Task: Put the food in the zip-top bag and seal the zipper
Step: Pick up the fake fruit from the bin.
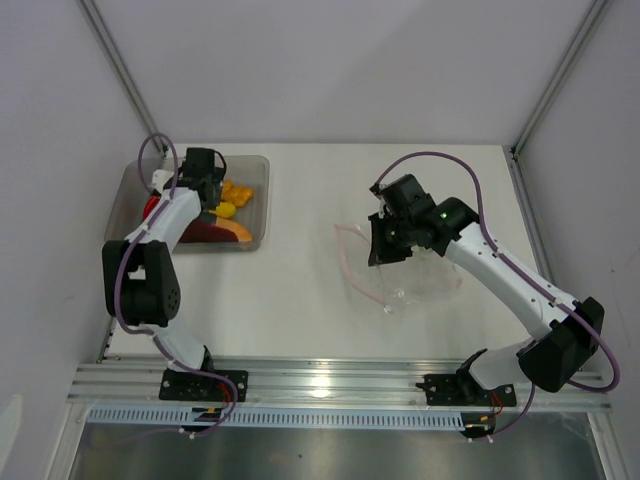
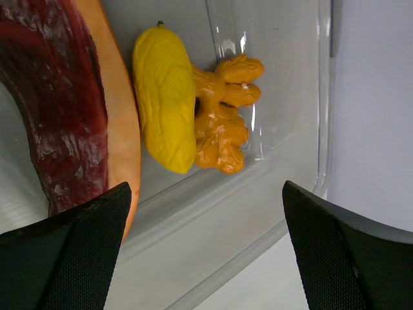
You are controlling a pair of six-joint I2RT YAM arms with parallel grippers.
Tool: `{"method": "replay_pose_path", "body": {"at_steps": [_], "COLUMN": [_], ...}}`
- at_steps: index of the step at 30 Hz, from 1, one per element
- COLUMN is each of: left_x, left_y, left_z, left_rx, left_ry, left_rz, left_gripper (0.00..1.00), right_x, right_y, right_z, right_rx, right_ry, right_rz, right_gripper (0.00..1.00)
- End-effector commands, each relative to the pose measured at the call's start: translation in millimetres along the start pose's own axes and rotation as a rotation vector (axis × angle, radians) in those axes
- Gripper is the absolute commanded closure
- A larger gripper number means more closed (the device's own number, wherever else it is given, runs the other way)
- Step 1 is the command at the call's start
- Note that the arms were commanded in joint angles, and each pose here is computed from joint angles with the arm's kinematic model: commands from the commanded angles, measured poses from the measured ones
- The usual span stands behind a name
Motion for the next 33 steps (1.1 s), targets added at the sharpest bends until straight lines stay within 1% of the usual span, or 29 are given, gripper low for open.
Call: {"method": "replay_pose_path", "body": {"at_steps": [1, 3, 4, 7, 9, 11, 12, 14, 15, 18, 28, 33], "left_x": [10, 23, 23, 36, 43, 46, 52, 53, 58, 65, 82, 95], "left_y": [-7, -1, -3, 3, 7, 8, 13, 12, 2, 1, 9, 19], "left_z": [-9, -5, -13, -15, -16, -21, -17, -21, -14, -12, 0, 3], "left_rx": [-0.055, -0.049, -0.060, -0.064, -0.070, -0.075, -0.074, -0.079, -0.093, -0.091, -0.110, -0.126], "left_ry": [-0.041, -0.084, -0.075, -0.096, -0.101, -0.092, -0.110, -0.114, -0.151, -0.193, -0.255, -0.267], "left_rz": [0.030, 0.050, 0.051, 0.074, 0.084, 0.088, 0.099, 0.101, 0.092, 0.095, 0.132, 0.185], "left_gripper": [0.01, 0.02, 0.03, 0.05, 0.10, 0.12, 0.13, 0.13, 0.14, 0.14, 0.18, 0.19], "right_x": [-6, -6, -6, -6, -5, -3, -3, -2, -2, 0, 1, 3], "right_y": [-5, -6, -6, -7, -7, -8, -8, -9, -10, -10, -9, -11], "right_z": [1, 0, 0, -3, -4, -5, -6, -7, -6, -7, -10, -11], "right_rx": [-0.012, -0.012, -0.014, -0.013, -0.011, -0.008, -0.007, -0.004, -0.005, -0.002, 0.002, 0.004], "right_ry": [0.003, 0.010, 0.015, 0.028, 0.034, 0.038, 0.040, 0.043, 0.040, 0.037, 0.042, 0.047], "right_rz": [-0.008, -0.011, -0.012, -0.016, -0.015, -0.012, -0.011, -0.012, -0.016, -0.012, -0.011, -0.009], "right_gripper": [1.00, 1.00, 1.00, 1.00, 1.00, 1.00, 1.00, 1.00, 1.00, 1.00, 1.00, 1.00]}}
Point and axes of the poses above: each gripper's point midway between its finger pads, its own x axis out along the fingers, its own z axis along the line the jaws close on, y = z × x, the point moved 5 cm from there along -x, back along the fingers, and after that the axes turned 7 degrees about x, right-handed, at the moved point
